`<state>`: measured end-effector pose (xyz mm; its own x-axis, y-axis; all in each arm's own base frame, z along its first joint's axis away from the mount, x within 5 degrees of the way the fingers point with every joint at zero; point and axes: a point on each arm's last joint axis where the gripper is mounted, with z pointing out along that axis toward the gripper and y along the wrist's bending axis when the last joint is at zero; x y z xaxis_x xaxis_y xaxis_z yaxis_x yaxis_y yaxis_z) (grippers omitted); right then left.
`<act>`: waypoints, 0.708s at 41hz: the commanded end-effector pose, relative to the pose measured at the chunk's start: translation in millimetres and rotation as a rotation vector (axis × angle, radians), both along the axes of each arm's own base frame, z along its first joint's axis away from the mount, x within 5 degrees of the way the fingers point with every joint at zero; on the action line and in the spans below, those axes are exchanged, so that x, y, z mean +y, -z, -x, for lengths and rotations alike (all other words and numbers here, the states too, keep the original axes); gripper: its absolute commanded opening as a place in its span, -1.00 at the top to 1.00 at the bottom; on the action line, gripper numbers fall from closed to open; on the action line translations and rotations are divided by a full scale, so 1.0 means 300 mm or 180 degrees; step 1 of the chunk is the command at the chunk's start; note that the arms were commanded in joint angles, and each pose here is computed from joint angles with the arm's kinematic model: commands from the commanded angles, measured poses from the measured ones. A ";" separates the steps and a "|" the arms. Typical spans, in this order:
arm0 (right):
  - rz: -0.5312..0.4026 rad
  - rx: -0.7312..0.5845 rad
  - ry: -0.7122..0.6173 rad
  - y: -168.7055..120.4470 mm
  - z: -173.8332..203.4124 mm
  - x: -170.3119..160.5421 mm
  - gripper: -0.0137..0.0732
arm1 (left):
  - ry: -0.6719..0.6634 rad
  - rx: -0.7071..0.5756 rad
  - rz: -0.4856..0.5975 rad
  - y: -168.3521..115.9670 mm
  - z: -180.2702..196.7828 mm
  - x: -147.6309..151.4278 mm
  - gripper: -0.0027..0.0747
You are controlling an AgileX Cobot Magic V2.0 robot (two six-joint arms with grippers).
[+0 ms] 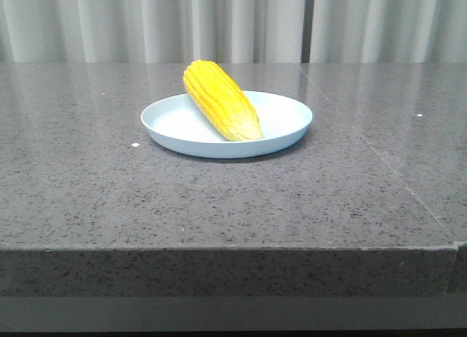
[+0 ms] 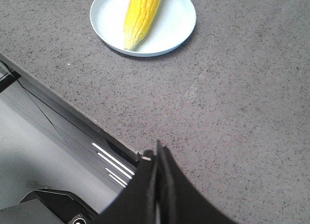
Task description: Place corn on plate with both arms
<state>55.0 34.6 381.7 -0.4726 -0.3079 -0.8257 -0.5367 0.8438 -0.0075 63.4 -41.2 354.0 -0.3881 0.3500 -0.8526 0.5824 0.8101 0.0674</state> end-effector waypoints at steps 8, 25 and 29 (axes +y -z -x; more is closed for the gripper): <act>-0.0080 -0.0261 0.0001 -0.038 -0.008 0.000 0.84 | -0.0320 -0.0360 0.0373 0.006 0.032 0.053 0.98; -0.0080 -0.0261 0.0001 -0.038 -0.008 0.000 0.84 | -0.1063 -0.1363 0.1337 0.310 0.038 0.086 0.98; -0.0080 -0.0261 0.0001 -0.038 -0.008 0.000 0.84 | -0.1161 -0.1587 0.1397 0.367 0.038 0.093 0.98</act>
